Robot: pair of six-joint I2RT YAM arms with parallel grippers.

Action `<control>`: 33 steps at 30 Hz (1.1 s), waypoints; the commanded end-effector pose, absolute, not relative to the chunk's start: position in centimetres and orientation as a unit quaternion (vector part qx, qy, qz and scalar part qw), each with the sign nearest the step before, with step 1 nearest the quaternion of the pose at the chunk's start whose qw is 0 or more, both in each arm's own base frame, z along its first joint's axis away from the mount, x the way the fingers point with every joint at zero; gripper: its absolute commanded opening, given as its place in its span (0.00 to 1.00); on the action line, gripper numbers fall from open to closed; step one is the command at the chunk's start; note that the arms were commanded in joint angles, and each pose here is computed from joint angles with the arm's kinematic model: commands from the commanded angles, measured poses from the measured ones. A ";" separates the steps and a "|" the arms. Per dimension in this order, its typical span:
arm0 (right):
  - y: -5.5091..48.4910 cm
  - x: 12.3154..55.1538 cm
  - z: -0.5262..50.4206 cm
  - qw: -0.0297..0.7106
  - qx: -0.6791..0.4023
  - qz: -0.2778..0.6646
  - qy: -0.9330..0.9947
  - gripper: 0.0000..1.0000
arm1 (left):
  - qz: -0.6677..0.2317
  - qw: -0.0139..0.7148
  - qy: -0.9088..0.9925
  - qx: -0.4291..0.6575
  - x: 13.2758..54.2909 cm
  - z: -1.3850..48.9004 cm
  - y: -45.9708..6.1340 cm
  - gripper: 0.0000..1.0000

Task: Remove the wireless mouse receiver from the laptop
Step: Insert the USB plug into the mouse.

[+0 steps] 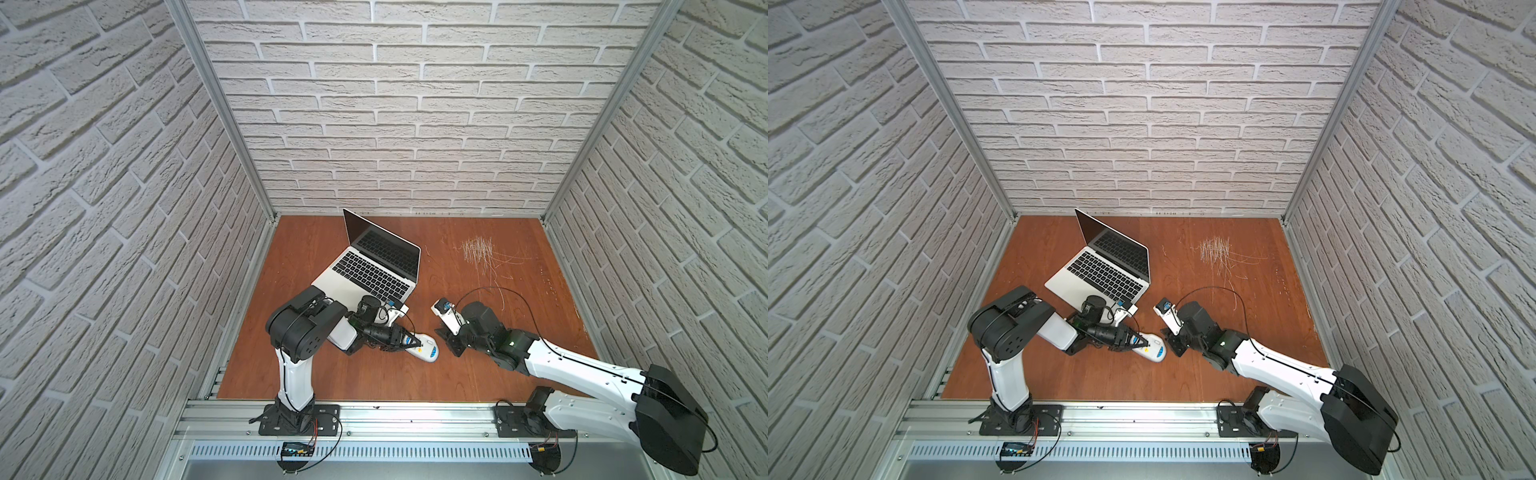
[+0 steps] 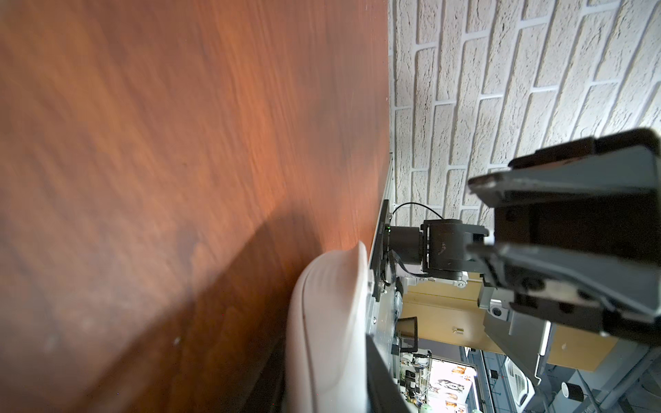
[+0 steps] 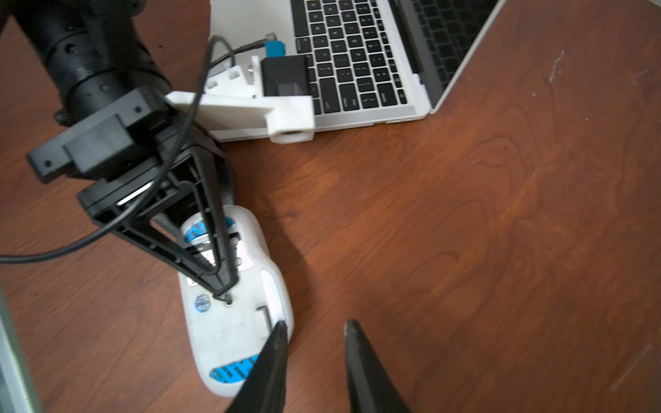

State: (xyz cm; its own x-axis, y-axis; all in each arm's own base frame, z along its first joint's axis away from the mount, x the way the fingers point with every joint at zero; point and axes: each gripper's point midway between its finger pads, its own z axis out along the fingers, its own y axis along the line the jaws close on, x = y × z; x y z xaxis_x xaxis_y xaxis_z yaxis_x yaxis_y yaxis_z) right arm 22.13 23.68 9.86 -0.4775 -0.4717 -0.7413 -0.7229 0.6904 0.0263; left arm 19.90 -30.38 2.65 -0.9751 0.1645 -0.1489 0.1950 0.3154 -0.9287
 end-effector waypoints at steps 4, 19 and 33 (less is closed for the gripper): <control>24.9 20.8 8.7 0.297 -0.335 0.219 0.867 0.23 | -0.491 -0.042 0.869 0.042 17.9 -3.4 -27.6 0.00; 25.7 19.9 5.8 0.236 -0.340 0.230 0.881 0.27 | -0.491 -0.044 0.869 0.041 17.8 -3.4 -27.7 0.00; 25.3 20.6 4.8 0.224 -0.326 0.204 0.896 0.27 | -0.491 -0.045 0.869 0.041 17.8 -3.5 -27.7 0.00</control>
State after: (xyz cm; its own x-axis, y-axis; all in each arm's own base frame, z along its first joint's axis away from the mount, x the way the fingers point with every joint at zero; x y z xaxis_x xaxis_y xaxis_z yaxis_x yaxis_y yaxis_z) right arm 20.15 25.26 4.63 -0.6757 -0.5039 -0.5380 -0.6922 0.6848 0.2279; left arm 19.90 -30.38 2.64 -0.9751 0.1649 -0.1485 0.1946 0.3142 -0.9292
